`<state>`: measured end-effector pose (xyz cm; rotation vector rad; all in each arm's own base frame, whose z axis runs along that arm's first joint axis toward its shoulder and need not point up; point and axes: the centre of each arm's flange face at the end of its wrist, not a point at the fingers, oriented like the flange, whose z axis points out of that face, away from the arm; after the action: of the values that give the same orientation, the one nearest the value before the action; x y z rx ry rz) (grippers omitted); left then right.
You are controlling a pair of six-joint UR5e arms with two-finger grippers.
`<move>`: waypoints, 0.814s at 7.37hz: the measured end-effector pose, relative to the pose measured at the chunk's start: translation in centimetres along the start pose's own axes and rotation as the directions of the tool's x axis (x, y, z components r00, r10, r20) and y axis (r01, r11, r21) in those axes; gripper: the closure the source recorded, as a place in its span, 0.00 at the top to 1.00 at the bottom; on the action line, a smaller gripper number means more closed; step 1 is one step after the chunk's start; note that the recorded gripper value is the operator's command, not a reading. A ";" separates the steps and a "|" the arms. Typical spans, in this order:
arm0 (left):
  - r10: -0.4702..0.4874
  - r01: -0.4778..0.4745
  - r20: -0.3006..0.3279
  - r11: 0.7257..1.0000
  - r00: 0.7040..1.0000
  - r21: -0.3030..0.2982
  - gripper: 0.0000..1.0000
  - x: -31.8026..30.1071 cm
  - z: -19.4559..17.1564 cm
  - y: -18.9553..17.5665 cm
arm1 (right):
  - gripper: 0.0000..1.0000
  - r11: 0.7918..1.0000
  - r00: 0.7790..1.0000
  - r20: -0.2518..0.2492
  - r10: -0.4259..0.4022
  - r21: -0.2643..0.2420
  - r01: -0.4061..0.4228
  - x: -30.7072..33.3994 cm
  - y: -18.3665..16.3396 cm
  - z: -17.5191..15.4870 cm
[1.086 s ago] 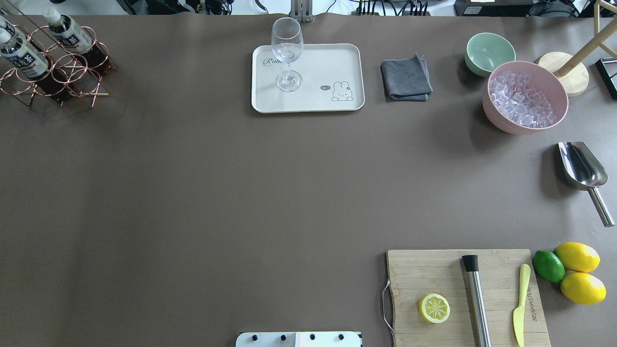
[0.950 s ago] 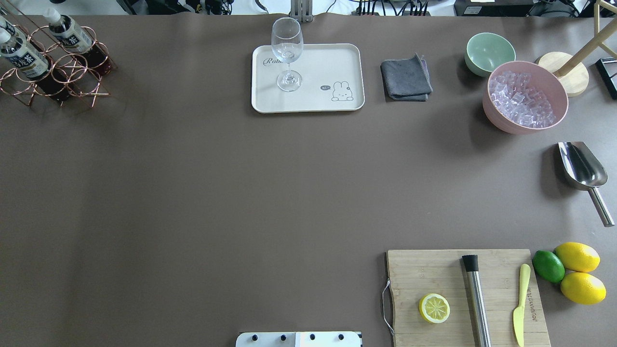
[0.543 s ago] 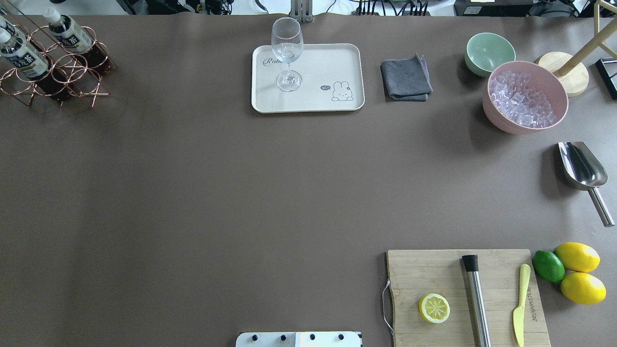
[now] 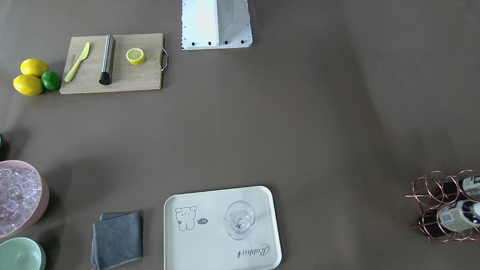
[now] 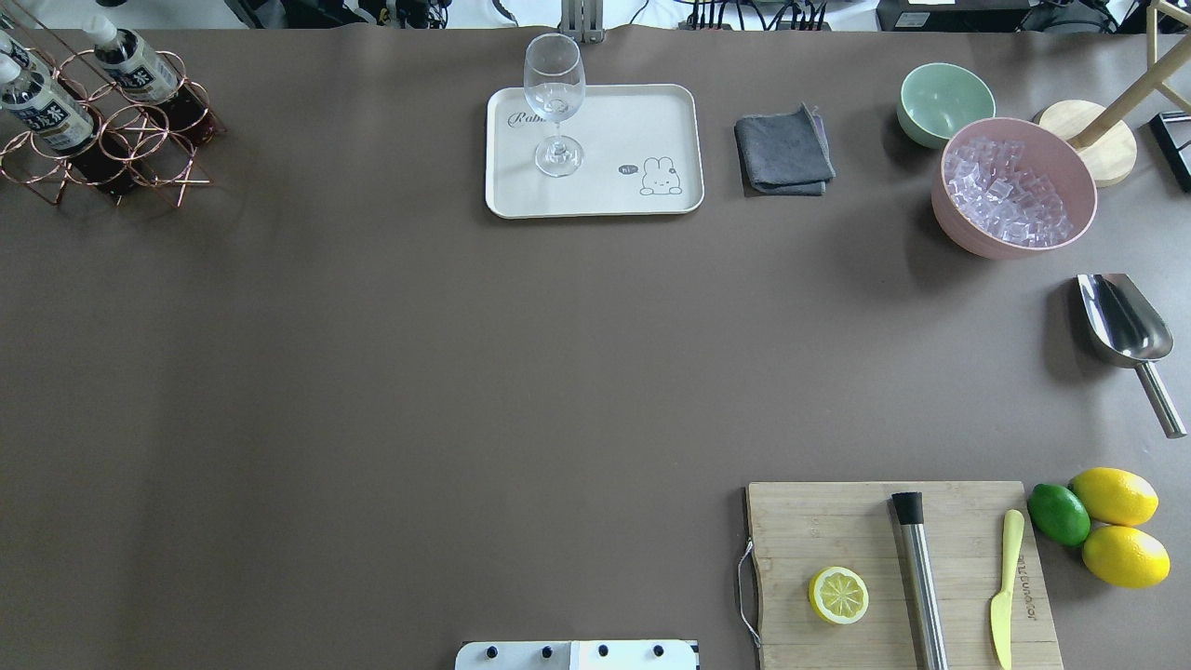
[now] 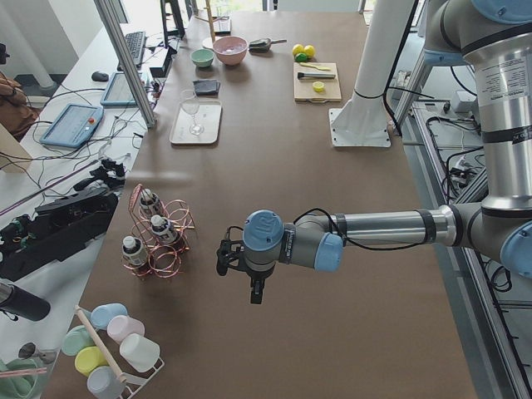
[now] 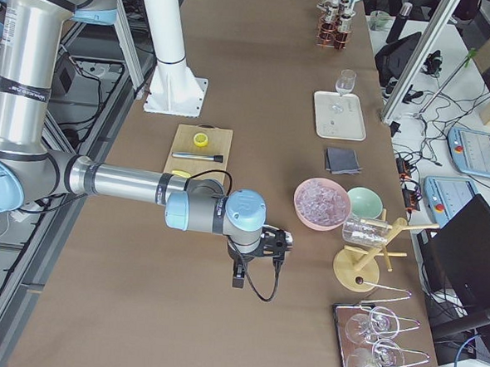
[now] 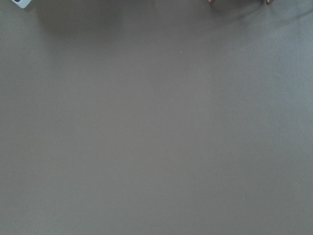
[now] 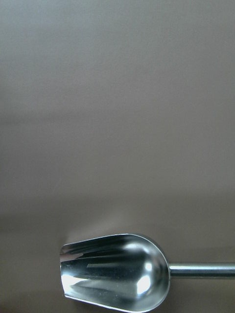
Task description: Take tea from basket to plate
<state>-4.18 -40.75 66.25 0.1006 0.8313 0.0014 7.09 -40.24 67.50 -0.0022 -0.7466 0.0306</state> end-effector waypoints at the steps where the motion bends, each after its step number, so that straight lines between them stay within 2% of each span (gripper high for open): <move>1: -0.001 0.001 0.001 1.000 1.000 0.000 0.98 -0.1 0.0 0.1 | 1.00 1.000 1.000 0.000 0.000 0.000 0.000 0.0 0.0 0.0; 6: -0.002 0.002 0.001 1.000 1.000 0.000 0.98 -0.1 0.0 0.1 | 1.00 1.000 1.000 -0.001 0.004 -0.004 -0.004 0.2 0.0 0.2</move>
<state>-4.25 -40.67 66.39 0.0997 0.8309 -0.0008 7.10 -40.25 67.78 -0.0072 -0.7456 0.0326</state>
